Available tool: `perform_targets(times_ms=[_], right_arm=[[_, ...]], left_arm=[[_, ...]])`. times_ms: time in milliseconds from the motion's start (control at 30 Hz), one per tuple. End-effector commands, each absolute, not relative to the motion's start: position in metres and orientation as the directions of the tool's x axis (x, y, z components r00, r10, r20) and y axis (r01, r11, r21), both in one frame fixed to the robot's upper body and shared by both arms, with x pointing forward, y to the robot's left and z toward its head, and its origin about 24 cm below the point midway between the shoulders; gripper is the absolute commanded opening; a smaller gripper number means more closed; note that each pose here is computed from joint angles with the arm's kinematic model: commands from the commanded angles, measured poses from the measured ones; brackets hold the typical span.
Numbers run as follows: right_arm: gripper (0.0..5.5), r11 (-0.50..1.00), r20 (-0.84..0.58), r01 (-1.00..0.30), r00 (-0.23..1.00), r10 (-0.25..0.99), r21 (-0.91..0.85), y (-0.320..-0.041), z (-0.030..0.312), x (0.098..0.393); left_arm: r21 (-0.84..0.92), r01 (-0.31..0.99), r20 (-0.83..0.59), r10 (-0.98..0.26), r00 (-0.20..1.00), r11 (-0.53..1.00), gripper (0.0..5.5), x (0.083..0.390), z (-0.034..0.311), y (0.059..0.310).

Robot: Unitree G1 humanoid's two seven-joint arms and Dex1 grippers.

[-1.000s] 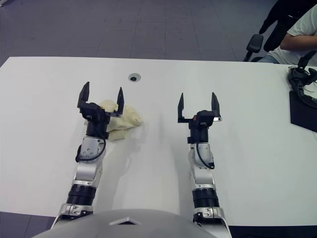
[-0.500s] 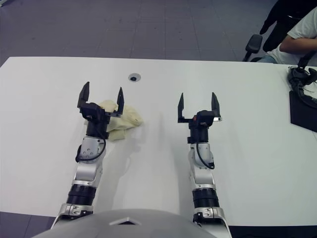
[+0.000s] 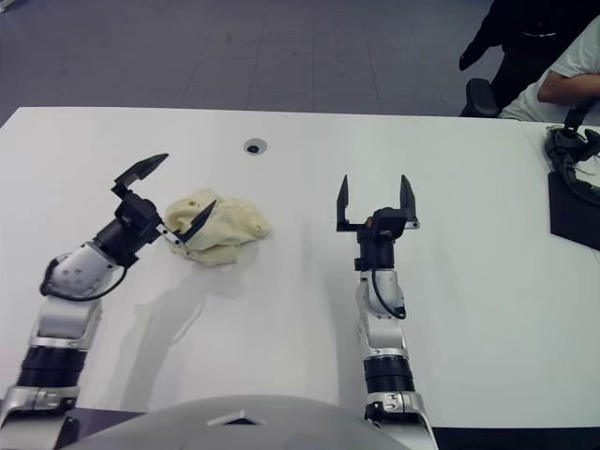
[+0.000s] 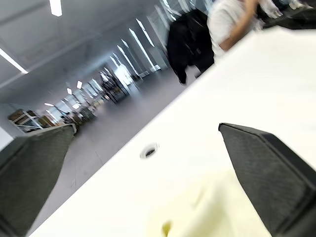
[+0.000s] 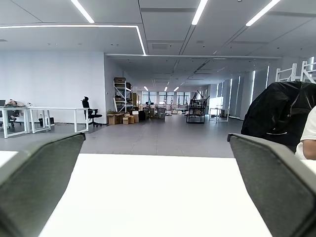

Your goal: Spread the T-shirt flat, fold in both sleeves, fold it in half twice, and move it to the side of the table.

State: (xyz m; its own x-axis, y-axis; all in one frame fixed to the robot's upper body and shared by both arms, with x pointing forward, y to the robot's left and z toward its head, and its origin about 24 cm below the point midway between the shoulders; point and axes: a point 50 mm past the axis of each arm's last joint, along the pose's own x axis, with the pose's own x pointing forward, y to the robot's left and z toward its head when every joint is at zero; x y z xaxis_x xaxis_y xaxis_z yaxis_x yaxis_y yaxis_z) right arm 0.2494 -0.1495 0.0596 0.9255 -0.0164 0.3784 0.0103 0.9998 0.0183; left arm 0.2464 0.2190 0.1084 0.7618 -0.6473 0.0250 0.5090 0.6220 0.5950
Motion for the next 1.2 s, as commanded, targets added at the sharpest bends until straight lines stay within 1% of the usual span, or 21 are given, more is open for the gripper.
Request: perform_targets(times_ms=[33,100,233,333,467,567,633,733,767,833,933,1033,1100,1200], right_arm=[[5.36,0.999,0.374,0.014,0.927,-0.026,0.032,-0.149,0.060,0.248],[5.36,0.999,0.372,0.018,0.928,-0.030,0.034,-0.149,0.060,0.247],[5.36,0.999,0.372,0.019,0.928,-0.032,0.038,-0.146,0.060,0.247],[5.36,0.999,0.374,0.019,0.927,-0.033,0.042,-0.145,0.061,0.248],[5.36,0.999,0.377,0.013,0.926,-0.029,0.046,-0.142,0.062,0.248],[5.36,0.999,0.379,0.014,0.925,-0.031,0.048,-0.142,0.062,0.248],[5.40,0.999,0.379,0.013,0.925,-0.031,0.049,-0.142,0.062,0.247],[5.40,0.999,0.379,0.014,0.925,-0.032,0.050,-0.142,0.063,0.247],[5.40,0.999,0.379,0.014,0.925,-0.032,0.050,-0.141,0.063,0.246],[5.40,0.999,0.378,0.013,0.925,-0.032,0.051,-0.141,0.063,0.246],[5.40,0.999,0.376,0.012,0.926,-0.031,0.053,-0.141,0.064,0.245],[5.40,0.998,0.373,0.009,0.927,-0.029,0.054,-0.140,0.064,0.245],[5.40,0.998,0.371,0.007,0.928,-0.027,0.055,-0.140,0.064,0.245],[5.40,0.998,0.367,0.007,0.930,-0.027,0.055,-0.139,0.063,0.245]], left_arm=[[0.619,0.524,-0.076,-0.619,0.781,0.585,5.40,0.259,0.117,0.248],[0.640,0.499,-0.102,-0.579,0.809,0.584,5.40,0.273,0.121,0.256],[0.651,0.568,-0.219,-0.592,0.776,0.503,5.40,0.285,0.109,0.250],[0.658,0.571,-0.251,-0.572,0.781,0.490,5.40,0.294,0.101,0.251],[0.648,0.624,-0.316,-0.590,0.743,0.438,5.40,0.293,0.091,0.251],[0.630,0.652,-0.317,-0.626,0.712,0.422,5.40,0.289,0.091,0.250],[0.618,0.677,-0.334,-0.645,0.687,0.400,5.12,0.285,0.087,0.248],[0.582,0.727,-0.356,-0.690,0.631,0.364,4.52,0.271,0.079,0.242],[0.578,0.737,-0.361,-0.700,0.616,0.351,4.29,0.265,0.078,0.241],[0.570,0.755,-0.368,-0.721,0.587,0.324,4.03,0.254,0.077,0.237],[0.556,0.775,-0.364,-0.750,0.552,0.300,3.41,0.235,0.080,0.231],[0.541,0.804,-0.404,-0.763,0.505,0.246,2.91,0.213,0.079,0.228],[0.536,0.810,-0.405,-0.770,0.493,0.237,2.52,0.205,0.084,0.226],[0.544,0.798,-0.368,-0.780,0.507,0.262,1.99,0.204,0.092,0.226]])
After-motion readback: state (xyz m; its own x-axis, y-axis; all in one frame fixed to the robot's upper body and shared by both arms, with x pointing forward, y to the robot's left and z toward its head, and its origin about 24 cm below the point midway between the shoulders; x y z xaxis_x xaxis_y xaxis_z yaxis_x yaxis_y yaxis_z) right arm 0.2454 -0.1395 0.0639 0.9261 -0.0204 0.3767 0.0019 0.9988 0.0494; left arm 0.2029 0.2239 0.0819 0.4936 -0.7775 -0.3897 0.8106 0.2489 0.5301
